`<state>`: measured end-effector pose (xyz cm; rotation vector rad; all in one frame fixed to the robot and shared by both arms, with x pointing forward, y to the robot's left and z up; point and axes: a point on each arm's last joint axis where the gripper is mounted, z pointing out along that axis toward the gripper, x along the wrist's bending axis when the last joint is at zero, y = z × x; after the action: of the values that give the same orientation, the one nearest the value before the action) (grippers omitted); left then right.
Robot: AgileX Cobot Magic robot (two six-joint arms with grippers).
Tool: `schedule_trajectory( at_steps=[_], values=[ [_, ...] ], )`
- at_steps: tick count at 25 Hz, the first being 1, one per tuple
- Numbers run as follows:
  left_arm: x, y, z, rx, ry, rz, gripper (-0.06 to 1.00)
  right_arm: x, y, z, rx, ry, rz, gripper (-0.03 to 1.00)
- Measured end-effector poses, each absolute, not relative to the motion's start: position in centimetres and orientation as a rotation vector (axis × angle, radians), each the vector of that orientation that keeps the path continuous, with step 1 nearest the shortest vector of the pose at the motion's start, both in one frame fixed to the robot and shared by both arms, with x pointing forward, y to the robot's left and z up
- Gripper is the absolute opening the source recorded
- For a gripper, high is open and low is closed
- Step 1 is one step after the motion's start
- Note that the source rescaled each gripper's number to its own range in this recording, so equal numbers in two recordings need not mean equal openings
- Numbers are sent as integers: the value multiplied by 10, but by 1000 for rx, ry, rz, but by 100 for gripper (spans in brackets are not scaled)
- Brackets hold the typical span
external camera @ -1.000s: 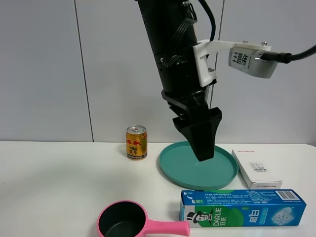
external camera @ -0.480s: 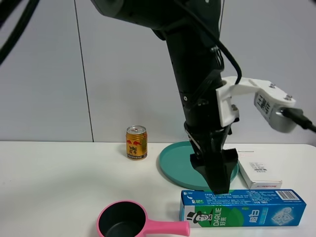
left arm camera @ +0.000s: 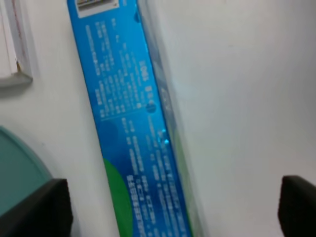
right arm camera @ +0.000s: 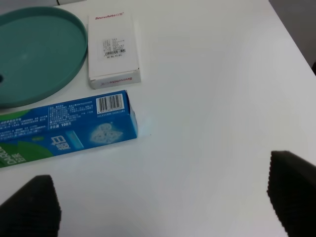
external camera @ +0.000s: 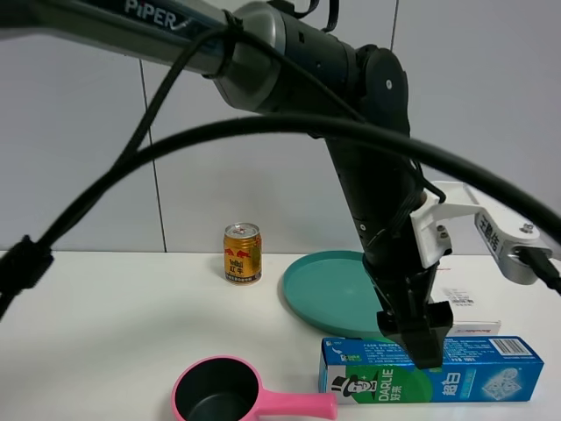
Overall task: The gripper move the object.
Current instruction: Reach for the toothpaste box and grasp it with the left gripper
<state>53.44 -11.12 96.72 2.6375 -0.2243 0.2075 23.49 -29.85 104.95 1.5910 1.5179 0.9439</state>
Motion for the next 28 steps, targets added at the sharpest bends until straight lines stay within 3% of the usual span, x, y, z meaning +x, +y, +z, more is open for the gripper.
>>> schedule_trajectory(
  at_steps=[16,26,28],
  values=[
    [562,-113,902,2741,-16,66,100,235,-299,1050,1589,1516,939,100],
    [564,-114,890,2749,-9,79,100,235,-299,1050,1589,1516,939,100],
    [564,-115,890,2747,-13,87,94,235,-299,1050,1589,1516,939,100]
  ],
)
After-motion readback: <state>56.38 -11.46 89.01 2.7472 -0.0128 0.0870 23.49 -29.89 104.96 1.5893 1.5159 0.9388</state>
